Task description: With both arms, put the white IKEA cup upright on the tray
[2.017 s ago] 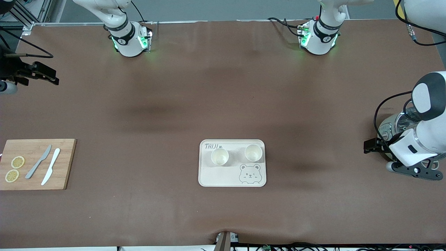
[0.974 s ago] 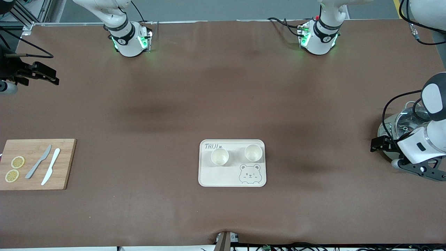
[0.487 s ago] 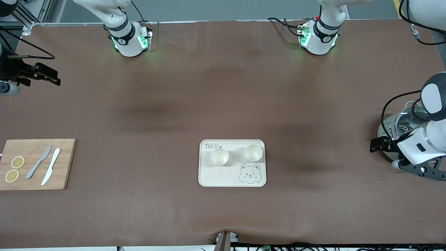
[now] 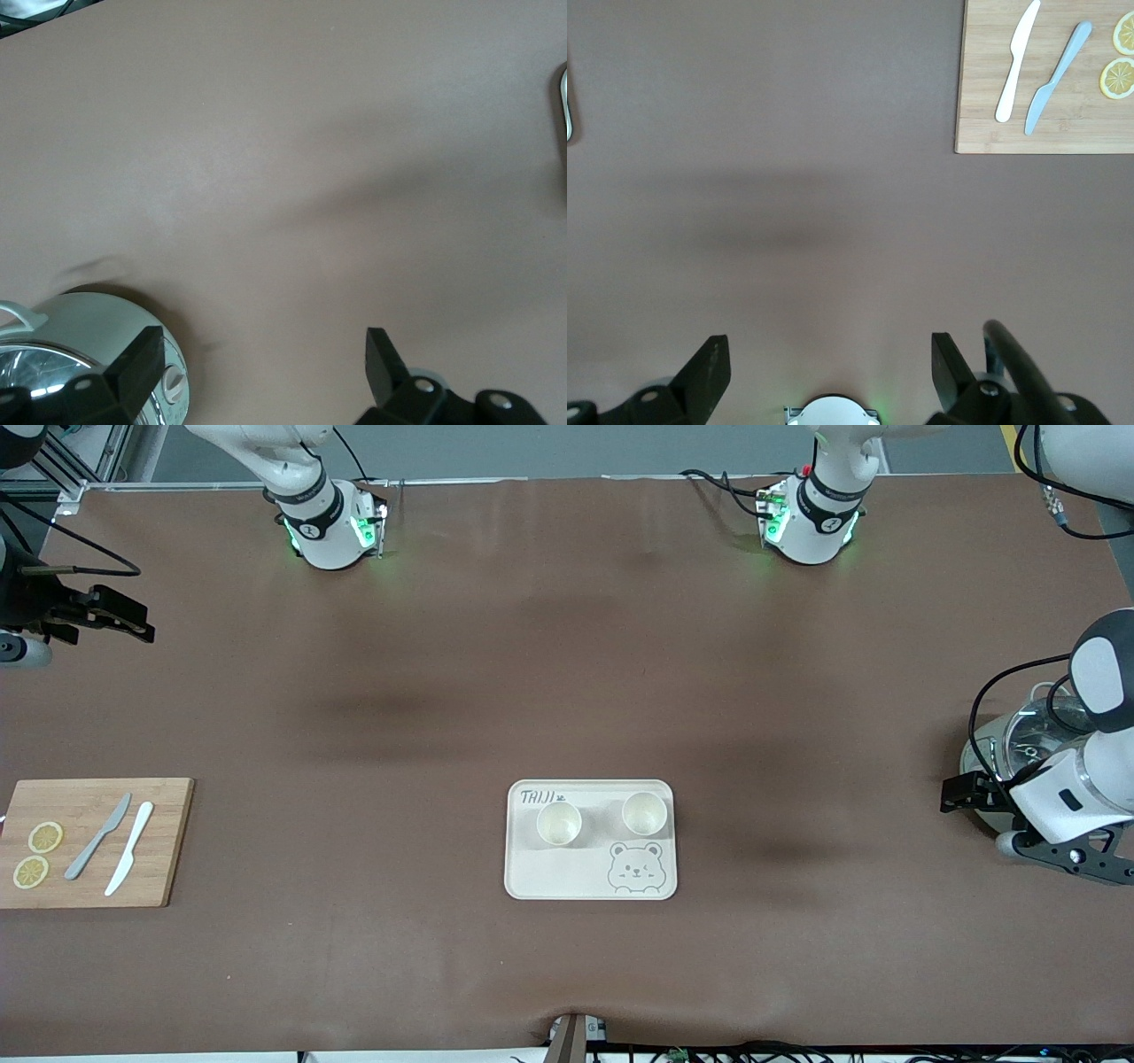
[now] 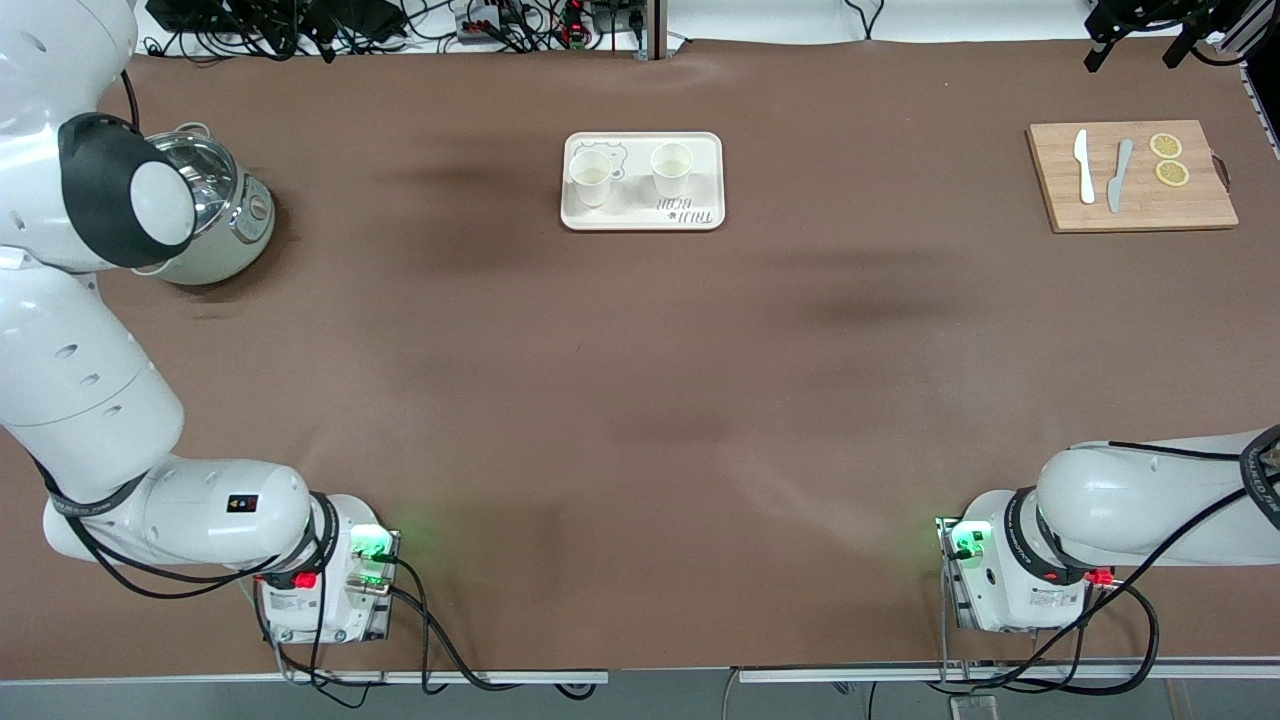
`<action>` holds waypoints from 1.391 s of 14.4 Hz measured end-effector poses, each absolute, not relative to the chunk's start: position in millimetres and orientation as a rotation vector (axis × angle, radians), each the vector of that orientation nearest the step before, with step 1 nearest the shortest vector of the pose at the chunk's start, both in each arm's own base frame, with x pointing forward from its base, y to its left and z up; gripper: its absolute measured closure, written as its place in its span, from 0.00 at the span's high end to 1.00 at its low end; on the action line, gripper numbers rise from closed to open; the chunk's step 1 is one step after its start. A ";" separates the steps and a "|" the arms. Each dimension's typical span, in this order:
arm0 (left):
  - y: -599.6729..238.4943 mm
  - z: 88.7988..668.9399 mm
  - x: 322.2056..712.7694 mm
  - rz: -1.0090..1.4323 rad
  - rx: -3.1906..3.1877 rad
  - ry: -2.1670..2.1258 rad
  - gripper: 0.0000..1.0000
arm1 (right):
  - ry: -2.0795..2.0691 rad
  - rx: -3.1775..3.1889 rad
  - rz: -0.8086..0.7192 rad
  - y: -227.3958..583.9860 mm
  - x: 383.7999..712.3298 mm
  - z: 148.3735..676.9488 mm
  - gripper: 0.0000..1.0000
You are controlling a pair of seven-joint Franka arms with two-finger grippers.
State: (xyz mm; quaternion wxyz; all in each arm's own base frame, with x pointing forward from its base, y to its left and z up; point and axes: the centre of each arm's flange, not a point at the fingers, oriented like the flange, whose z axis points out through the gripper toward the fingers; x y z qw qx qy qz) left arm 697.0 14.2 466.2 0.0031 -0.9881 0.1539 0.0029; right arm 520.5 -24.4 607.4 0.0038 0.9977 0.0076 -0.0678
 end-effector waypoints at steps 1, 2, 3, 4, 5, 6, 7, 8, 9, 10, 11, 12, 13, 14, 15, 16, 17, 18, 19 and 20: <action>14.3 466.2 697.0 0.009 -3.098 0.482 1.00 | 0.024 3.127 -0.212 -24.4 520.5 607.4 1.00; 14.3 466.2 697.0 0.009 -3.098 0.482 1.00 | 0.024 3.127 -0.212 -24.4 520.5 607.3 1.00; 14.3 466.2 697.0 0.009 -3.098 0.482 1.00 | 0.024 3.127 -0.212 -24.4 520.6 607.2 1.00; 14.3 466.2 697.0 0.009 -3.098 0.482 1.00 | 0.024 3.127 -0.212 -24.4 520.6 607.2 1.00; 14.6 466.2 697.0 0.009 -3.098 0.482 1.00 | 0.024 3.127 -0.212 -24.4 520.6 607.1 1.00; 14.7 466.2 697.0 0.009 -3.098 0.481 1.00 | 0.024 3.127 -0.212 -24.4 520.6 607.1 1.00; 14.5 466.2 697.0 0.009 -3.098 0.482 1.00 | 0.024 3.127 -0.212 -24.4 520.6 607.0 1.00; 14.0 466.2 697.0 0.009 -3.098 0.483 1.00 | 0.024 3.127 -0.212 -24.4 520.6 607.0 1.00; 13.3 466.2 697.1 0.009 -3.098 0.482 1.00 | 0.024 3.127 -0.212 -24.4 520.6 606.9 1.00; 12.5 466.2 697.1 0.009 -3.099 0.478 1.00 | 0.024 3.127 -0.212 -24.4 520.6 606.9 1.00; 11.9 466.2 697.1 0.009 -3.100 0.471 1.00 | 0.024 3.127 -0.213 -24.4 520.6 606.8 1.00; 11.7 466.2 697.1 0.009 -3.101 0.465 1.00 | 0.024 3.127 -0.213 -24.4 520.6 606.7 1.00; 11.8 466.2 697.1 0.009 -3.102 0.461 1.00 | 0.024 3.127 -0.213 -24.4 520.6 606.6 1.00; 12.1 466.2 697.1 0.009 -3.102 0.459 1.00 | 0.024 3.127 -0.213 -24.4 520.6 606.5 1.00; 12.2 466.2 697.1 0.009 -3.102 0.459 1.00 | 0.024 3.127 -0.214 -24.4 520.6 606.5 1.00; 12.1 466.2 697.1 0.009 -3.102 0.459 1.00 | 0.024 3.127 -0.214 -24.4 520.6 606.5 1.00; 11.9 466.2 697.1 0.009 -3.102 0.460 1.00 | 0.024 3.127 -0.214 -24.3 520.6 606.5 1.00; 12.0 466.2 697.1 0.009 -3.102 0.459 1.00 | 0.025 3.127 -0.214 -24.2 520.6 606.5 1.00; 12.0 466.2 697.1 0.009 -3.102 0.459 1.00 | 0.025 3.127 -0.214 -24.1 520.6 606.4 1.00; 12.0 466.2 697.1 0.009 -3.102 0.459 1.00 | 0.025 3.127 -0.214 -24.1 520.6 606.3 1.00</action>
